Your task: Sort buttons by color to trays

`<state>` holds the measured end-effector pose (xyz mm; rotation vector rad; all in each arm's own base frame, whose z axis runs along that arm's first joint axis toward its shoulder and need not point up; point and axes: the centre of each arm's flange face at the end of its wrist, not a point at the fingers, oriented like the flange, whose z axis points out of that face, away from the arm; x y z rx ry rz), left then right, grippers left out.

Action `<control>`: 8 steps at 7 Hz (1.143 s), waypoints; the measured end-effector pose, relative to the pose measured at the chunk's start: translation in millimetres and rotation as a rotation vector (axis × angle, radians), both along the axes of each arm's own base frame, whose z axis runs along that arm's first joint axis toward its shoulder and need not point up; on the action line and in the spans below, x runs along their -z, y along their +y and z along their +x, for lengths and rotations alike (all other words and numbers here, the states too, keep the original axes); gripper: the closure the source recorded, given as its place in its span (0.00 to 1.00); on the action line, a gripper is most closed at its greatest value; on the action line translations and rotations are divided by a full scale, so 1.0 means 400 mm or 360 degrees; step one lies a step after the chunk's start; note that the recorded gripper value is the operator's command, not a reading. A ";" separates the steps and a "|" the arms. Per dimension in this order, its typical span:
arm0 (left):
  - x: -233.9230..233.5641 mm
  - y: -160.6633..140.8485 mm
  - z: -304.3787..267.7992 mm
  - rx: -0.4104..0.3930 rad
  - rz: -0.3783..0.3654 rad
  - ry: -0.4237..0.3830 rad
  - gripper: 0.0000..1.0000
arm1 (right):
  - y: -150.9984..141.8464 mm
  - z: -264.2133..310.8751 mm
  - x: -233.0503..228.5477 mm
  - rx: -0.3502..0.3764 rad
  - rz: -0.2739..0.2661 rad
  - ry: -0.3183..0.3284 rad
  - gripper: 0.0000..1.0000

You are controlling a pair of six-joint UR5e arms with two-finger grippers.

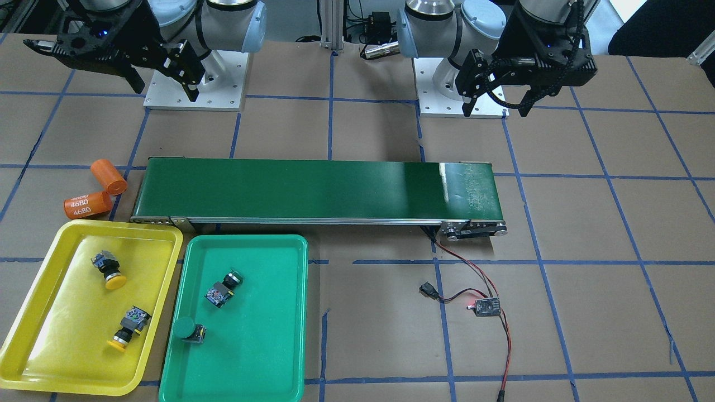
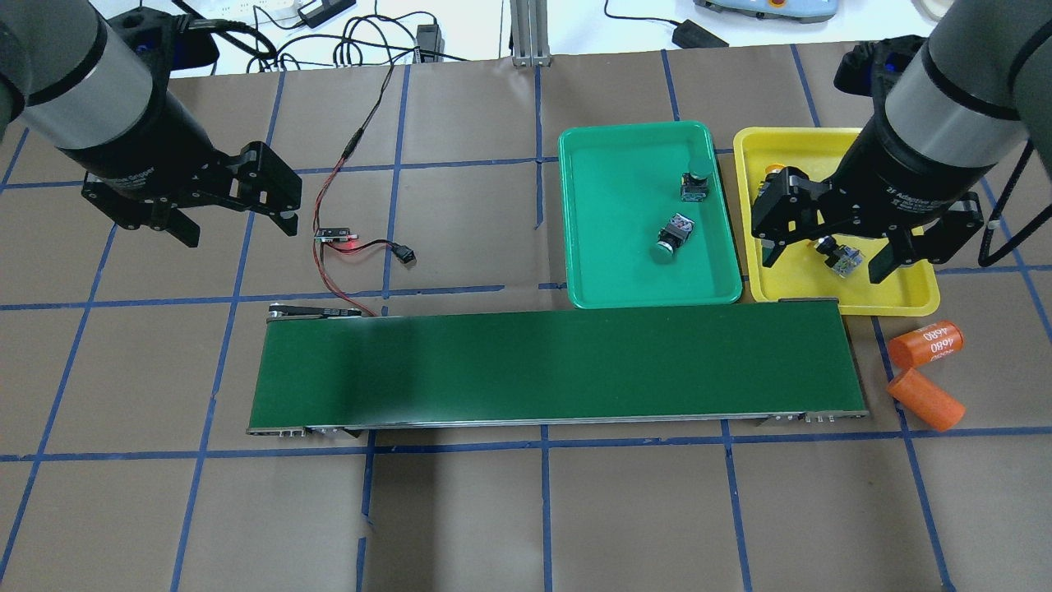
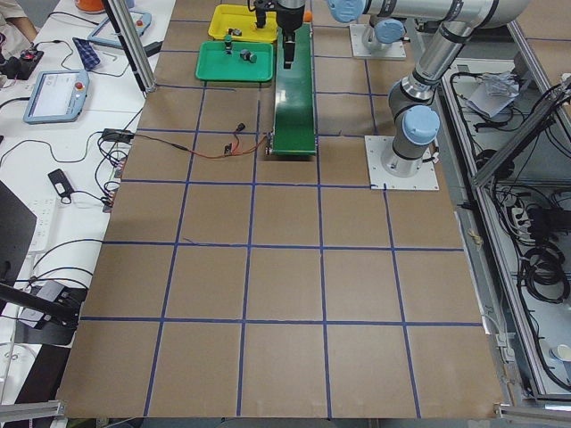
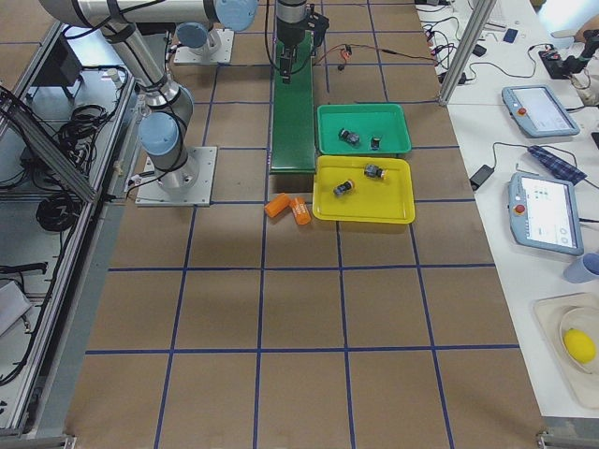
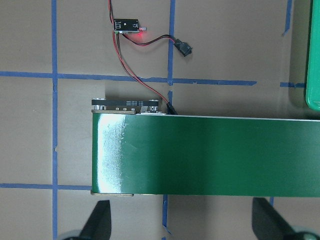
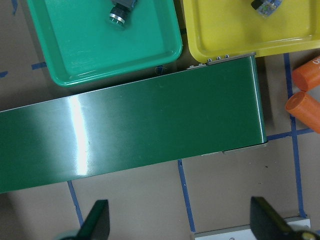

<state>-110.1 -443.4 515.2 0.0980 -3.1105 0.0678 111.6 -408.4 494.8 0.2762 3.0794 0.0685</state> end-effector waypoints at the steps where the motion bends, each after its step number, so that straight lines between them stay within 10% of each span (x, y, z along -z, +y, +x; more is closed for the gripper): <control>1: 0.013 -0.017 0.007 -0.0008 0.0021 -0.0006 0.00 | -0.003 0.000 0.004 -0.0042 0.0004 -0.0003 0.00; 8: -0.031 0.057 0.023 -0.0072 0.0009 -0.0013 0.00 | 0.000 -0.011 0.003 -0.0077 0.0007 0.0059 0.00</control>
